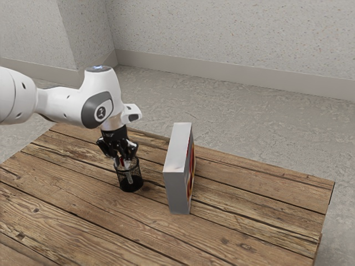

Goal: Take the marker out of the pen holder and place it to the left of the pen holder.

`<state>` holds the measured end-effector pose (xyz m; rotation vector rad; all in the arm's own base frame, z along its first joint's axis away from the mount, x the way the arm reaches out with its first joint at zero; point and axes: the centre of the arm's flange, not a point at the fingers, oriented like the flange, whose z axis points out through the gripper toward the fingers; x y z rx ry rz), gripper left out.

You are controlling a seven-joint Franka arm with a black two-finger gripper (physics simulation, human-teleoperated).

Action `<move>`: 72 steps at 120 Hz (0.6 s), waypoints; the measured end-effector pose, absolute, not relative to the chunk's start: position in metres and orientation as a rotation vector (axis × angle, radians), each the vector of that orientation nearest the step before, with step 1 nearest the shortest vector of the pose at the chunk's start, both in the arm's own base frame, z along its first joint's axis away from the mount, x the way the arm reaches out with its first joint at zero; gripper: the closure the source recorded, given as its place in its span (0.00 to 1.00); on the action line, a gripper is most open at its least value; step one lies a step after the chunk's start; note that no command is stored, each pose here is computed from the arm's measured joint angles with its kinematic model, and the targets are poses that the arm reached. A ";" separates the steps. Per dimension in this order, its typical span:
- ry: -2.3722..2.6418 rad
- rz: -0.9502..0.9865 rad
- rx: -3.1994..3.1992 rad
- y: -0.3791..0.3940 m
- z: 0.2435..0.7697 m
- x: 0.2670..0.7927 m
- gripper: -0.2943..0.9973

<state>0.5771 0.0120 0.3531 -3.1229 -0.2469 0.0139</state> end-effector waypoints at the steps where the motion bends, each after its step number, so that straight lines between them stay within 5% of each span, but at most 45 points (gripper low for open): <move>1: -0.247 0.014 -3.123 0.012 0.353 0.577 0.66; 48: -0.244 0.001 -3.106 0.015 0.347 0.579 0.80; 72: -0.265 -0.168 -3.134 0.040 0.416 0.571 0.82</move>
